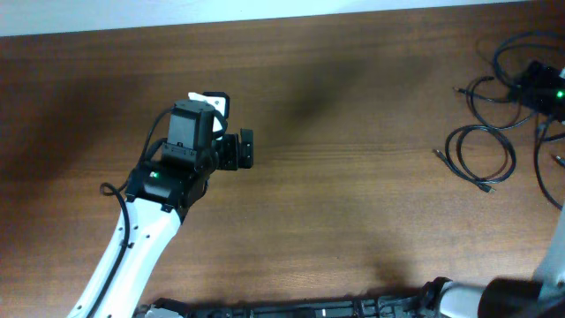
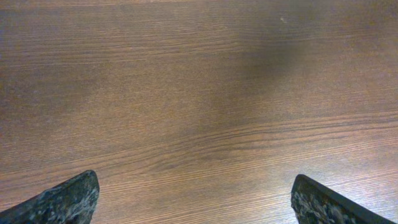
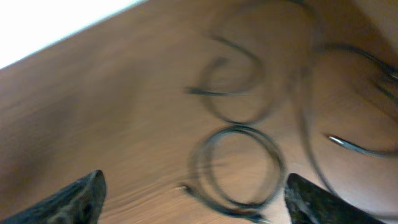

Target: Untangle cables

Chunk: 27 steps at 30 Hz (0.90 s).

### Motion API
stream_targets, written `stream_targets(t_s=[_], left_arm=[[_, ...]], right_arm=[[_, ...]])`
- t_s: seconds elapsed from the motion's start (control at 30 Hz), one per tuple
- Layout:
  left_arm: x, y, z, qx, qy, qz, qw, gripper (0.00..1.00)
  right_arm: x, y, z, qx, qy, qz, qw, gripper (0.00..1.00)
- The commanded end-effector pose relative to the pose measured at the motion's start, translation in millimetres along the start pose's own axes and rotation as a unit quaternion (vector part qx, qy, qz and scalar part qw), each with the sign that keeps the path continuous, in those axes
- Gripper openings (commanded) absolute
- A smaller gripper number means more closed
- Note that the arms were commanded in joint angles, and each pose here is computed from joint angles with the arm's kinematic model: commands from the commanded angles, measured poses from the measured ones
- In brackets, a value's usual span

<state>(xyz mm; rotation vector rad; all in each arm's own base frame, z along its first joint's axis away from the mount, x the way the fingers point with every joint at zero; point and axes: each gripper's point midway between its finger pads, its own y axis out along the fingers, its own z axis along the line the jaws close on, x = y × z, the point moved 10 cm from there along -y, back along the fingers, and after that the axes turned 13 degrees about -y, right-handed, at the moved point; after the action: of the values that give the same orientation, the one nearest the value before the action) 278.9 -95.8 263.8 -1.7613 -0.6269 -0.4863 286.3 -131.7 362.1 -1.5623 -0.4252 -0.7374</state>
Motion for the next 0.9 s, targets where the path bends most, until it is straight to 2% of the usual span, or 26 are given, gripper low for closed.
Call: stream_targets(t_s=[0.0, 0.17, 0.23, 0.73, 0.87], left_arm=[[2, -3, 1, 0.003, 0.007, -0.008, 1.0, 0.99], [2, -3, 1, 0.003, 0.007, -0.008, 1.0, 0.99], [2, -3, 1, 0.003, 0.007, -0.008, 1.0, 0.99], [2, -3, 1, 0.003, 0.007, -0.008, 1.0, 0.99], [2, -3, 1, 0.003, 0.007, -0.008, 1.0, 0.99]], right_arm=[[4, -32, 50, 0.146, -0.043, -0.054, 0.987, 0.99], [2, -53, 97, 0.251, -0.091, -0.075, 0.961, 0.99], [1, -53, 109, 0.267, -0.105, -0.071, 0.955, 0.99], [-5, -47, 127, 0.286, -0.124, -0.052, 0.949, 0.99], [-10, -54, 134, 0.28, -0.146, -0.096, 0.944, 0.98]])
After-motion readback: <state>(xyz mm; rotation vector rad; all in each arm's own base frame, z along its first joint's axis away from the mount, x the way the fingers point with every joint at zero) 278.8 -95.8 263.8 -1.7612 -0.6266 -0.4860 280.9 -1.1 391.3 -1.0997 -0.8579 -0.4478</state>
